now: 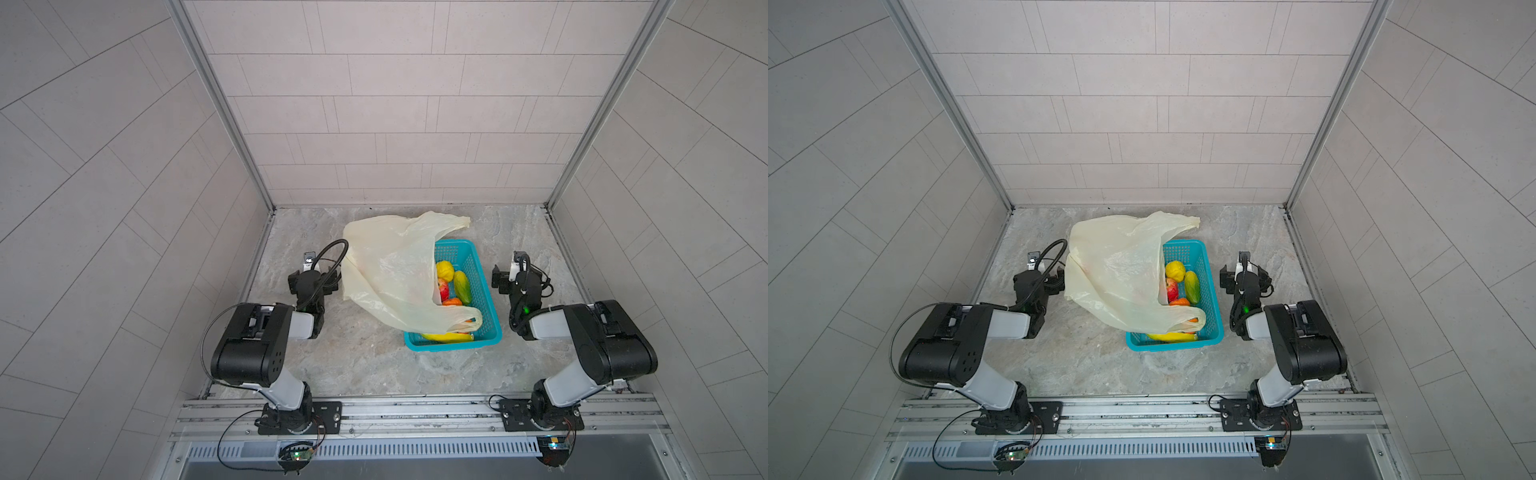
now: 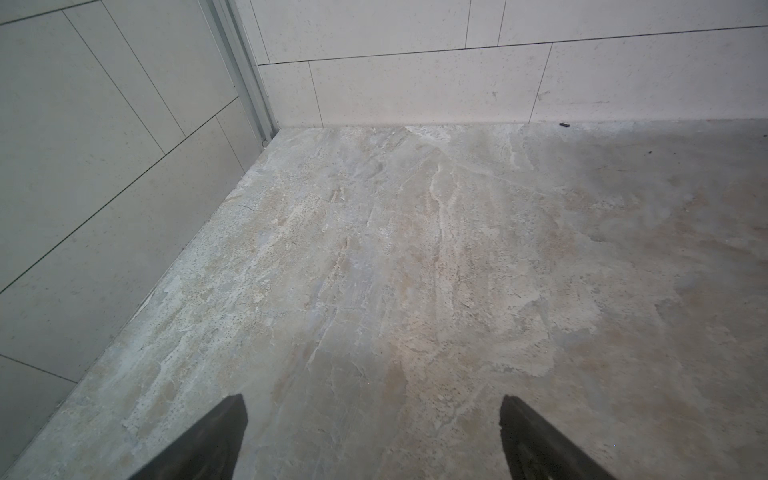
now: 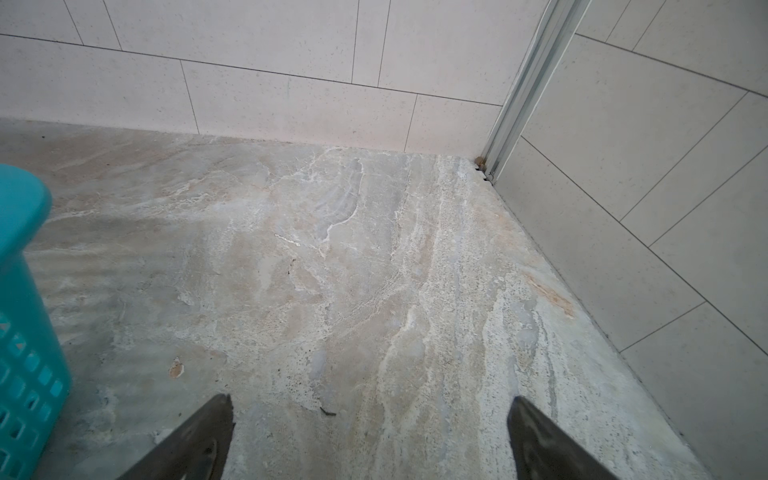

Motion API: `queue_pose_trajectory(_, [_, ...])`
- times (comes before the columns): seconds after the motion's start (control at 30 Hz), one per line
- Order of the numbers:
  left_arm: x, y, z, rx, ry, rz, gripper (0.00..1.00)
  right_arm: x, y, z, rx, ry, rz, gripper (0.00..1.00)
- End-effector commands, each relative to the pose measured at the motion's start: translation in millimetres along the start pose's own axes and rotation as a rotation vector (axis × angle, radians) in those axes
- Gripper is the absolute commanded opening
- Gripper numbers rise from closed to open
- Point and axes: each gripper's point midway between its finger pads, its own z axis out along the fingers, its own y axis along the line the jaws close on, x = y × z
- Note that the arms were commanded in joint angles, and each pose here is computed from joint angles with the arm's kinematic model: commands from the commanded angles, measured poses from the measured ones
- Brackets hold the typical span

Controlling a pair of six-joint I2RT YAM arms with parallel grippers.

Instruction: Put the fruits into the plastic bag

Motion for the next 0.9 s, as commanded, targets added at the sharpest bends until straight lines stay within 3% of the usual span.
queue_pose_trajectory(0.0, [-3.2, -1.0, 0.4, 0.004, -0.012, -0.002, 1.0, 6.9, -1.2, -0.6, 0.009, 0.017, -0.017, 0.99])
queue_pose_trajectory(0.73, [-3.6, -0.3, -3.2, -0.021, -0.027, 0.011, 1.0, 6.0, -1.4, -0.8, 0.008, 0.013, -0.015, 0.99])
queue_pose_trajectory(0.87, [-4.4, -0.1, -3.6, -0.019, -0.027, 0.008, 1.0, 7.7, -4.8, 0.0, -0.061, 0.003, 0.054, 0.99])
